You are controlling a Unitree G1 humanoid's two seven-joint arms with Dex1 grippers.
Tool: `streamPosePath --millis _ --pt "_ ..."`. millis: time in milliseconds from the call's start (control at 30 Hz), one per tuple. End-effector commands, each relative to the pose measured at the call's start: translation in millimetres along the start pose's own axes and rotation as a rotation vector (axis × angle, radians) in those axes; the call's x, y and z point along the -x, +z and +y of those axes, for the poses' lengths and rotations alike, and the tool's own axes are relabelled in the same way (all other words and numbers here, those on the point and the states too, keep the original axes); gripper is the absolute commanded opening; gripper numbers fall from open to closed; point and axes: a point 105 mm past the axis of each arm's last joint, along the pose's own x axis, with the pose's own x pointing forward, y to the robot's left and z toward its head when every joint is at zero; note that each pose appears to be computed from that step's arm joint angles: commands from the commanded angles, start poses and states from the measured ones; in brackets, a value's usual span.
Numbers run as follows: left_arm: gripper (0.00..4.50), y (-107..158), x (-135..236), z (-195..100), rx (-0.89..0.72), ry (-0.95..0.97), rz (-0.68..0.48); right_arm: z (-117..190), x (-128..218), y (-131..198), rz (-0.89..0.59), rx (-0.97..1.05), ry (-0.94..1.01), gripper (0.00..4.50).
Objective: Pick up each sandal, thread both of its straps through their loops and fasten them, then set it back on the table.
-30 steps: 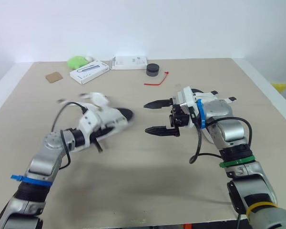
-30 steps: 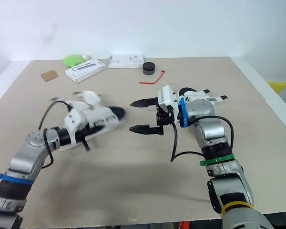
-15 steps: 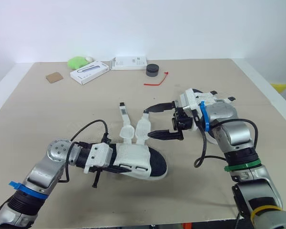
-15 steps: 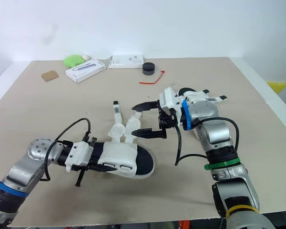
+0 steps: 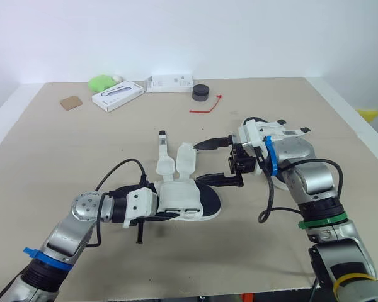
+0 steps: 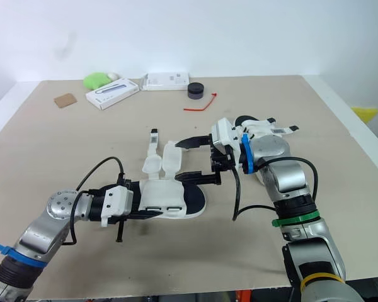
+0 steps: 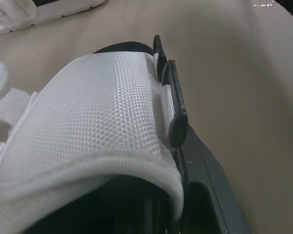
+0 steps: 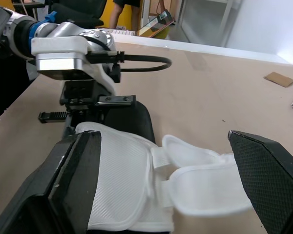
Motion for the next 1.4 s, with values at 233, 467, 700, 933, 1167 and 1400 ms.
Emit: streamPosePath --millis 233,467,700,933,1167,1400 --pt "0.02 13 0 -3 -0.040 -0.009 -0.016 -4 0 13 -0.034 0.041 -0.002 4.50" --pt "0.02 9 0 -4 -0.028 -0.033 0.004 -4 -2 12 -0.032 0.039 0.002 4.50" --pt "0.02 7 2 -3 -0.028 -0.045 0.019 -5 -2 11 -0.029 0.039 0.003 4.50" --pt "1.30 7 5 -7 0.010 -0.079 0.023 -6 -3 10 -0.033 0.038 0.007 4.50" --pt "4.27 14 22 -12 0.061 -0.114 0.036 -7 -2 10 -0.038 0.029 -0.008 4.50" --pt "4.41 13 61 2 0.082 -0.039 0.084 1 13 10 -0.025 -0.036 -0.043 4.50"
